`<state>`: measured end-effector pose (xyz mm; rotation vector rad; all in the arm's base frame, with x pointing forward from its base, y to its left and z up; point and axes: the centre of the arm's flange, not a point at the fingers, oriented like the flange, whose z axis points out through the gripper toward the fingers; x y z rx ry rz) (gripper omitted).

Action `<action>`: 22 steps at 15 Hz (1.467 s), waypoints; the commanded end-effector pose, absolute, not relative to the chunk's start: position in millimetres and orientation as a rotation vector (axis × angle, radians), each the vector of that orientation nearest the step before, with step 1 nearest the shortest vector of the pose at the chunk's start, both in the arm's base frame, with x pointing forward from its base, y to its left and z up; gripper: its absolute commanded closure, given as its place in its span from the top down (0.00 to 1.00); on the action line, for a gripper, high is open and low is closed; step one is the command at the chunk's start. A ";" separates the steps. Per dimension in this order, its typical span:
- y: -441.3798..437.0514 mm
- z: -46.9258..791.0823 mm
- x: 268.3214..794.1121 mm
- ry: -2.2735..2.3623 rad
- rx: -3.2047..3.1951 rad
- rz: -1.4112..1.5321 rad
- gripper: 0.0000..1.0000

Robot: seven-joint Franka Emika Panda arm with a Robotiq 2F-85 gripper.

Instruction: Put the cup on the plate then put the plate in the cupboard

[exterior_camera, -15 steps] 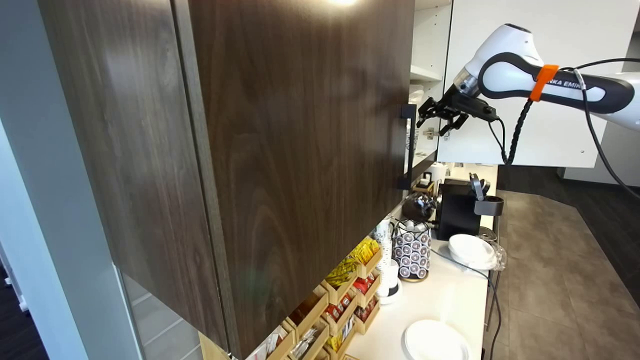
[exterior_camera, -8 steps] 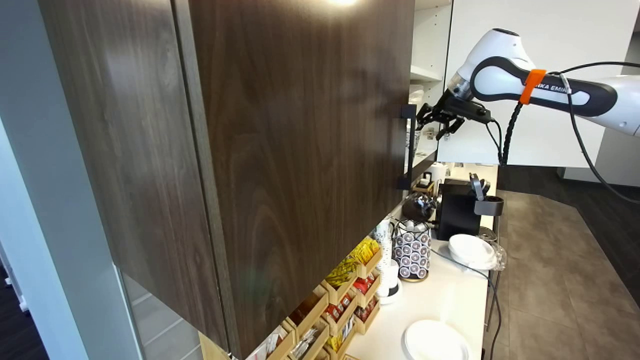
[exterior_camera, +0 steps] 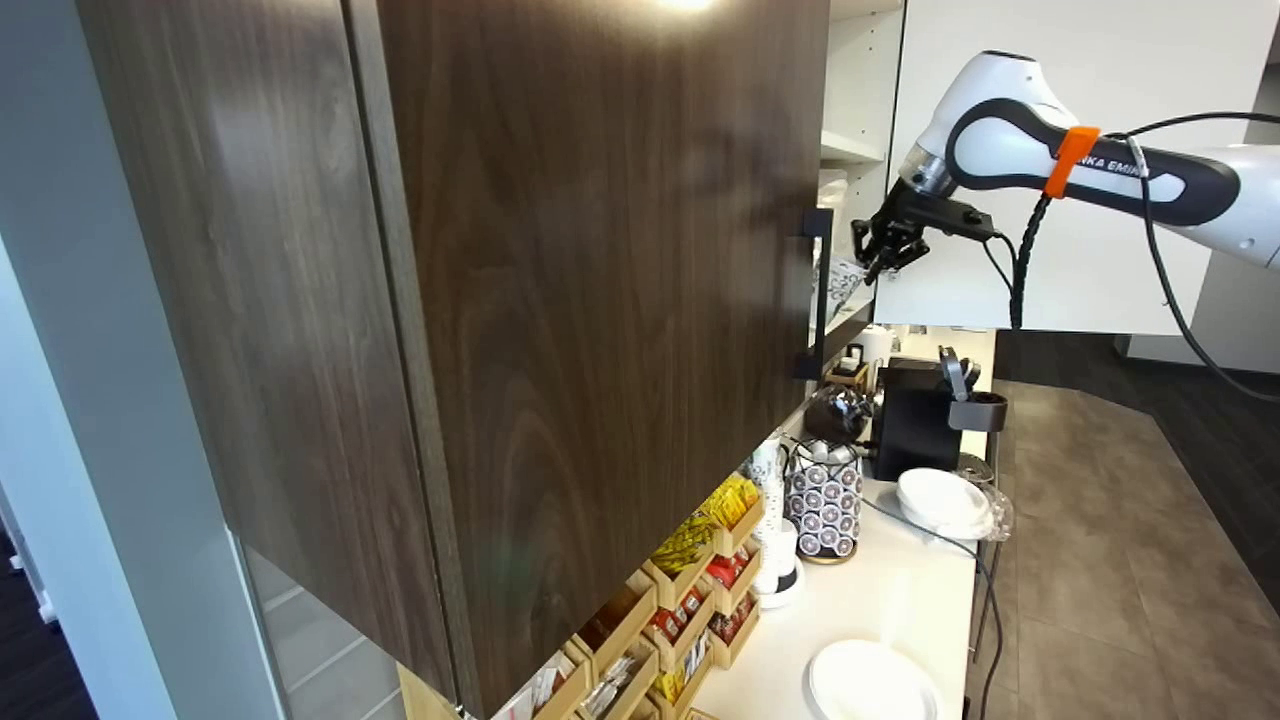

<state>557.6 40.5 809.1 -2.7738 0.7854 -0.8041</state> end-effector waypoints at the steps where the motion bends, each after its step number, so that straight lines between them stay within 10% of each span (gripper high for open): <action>1: 31.3 816.5 550.7 0.822 -2.714 -0.766 0.00; 22: 39.4 766.8 374.5 0.298 -2.969 -0.559 0.01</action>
